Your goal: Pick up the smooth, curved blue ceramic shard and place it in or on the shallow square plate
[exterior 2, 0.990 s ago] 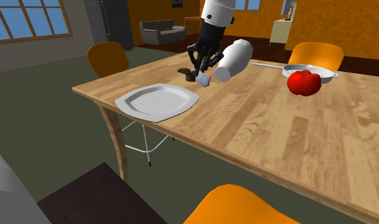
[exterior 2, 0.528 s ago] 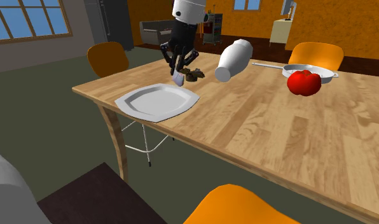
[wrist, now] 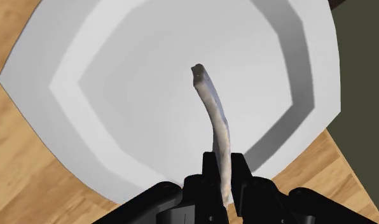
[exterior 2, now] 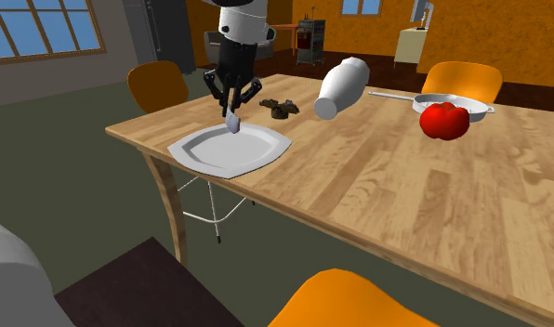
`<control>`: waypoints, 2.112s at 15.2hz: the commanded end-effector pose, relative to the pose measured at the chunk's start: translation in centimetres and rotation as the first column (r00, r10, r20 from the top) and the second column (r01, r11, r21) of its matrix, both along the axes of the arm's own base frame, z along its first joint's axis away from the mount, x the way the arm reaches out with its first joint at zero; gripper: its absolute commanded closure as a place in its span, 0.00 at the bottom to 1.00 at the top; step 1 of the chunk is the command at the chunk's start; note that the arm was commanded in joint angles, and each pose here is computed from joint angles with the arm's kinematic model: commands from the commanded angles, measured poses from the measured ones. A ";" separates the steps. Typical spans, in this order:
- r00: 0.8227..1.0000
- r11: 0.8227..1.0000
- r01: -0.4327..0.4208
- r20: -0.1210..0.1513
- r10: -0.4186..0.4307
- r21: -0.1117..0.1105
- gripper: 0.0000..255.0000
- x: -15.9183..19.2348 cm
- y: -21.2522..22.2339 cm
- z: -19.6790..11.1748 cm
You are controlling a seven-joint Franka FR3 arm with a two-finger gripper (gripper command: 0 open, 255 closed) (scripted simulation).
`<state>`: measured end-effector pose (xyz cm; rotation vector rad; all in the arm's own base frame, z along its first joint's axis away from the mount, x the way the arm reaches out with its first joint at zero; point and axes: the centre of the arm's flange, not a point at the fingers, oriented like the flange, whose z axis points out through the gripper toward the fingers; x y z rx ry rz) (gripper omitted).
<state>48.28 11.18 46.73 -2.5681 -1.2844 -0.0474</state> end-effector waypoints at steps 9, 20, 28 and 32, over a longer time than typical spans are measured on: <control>1.000 1.000 0.000 0.000 0.000 0.000 1.00 -0.1 0.0 -5.3; 1.000 1.000 0.000 0.000 0.000 0.000 0.00 -0.1 0.0 -6.2; 1.000 1.000 0.000 0.000 0.000 0.000 0.00 0.3 -1.2 -1.3; 1.000 1.000 0.001 0.000 -0.001 0.000 0.00 0.3 -1.2 -1.3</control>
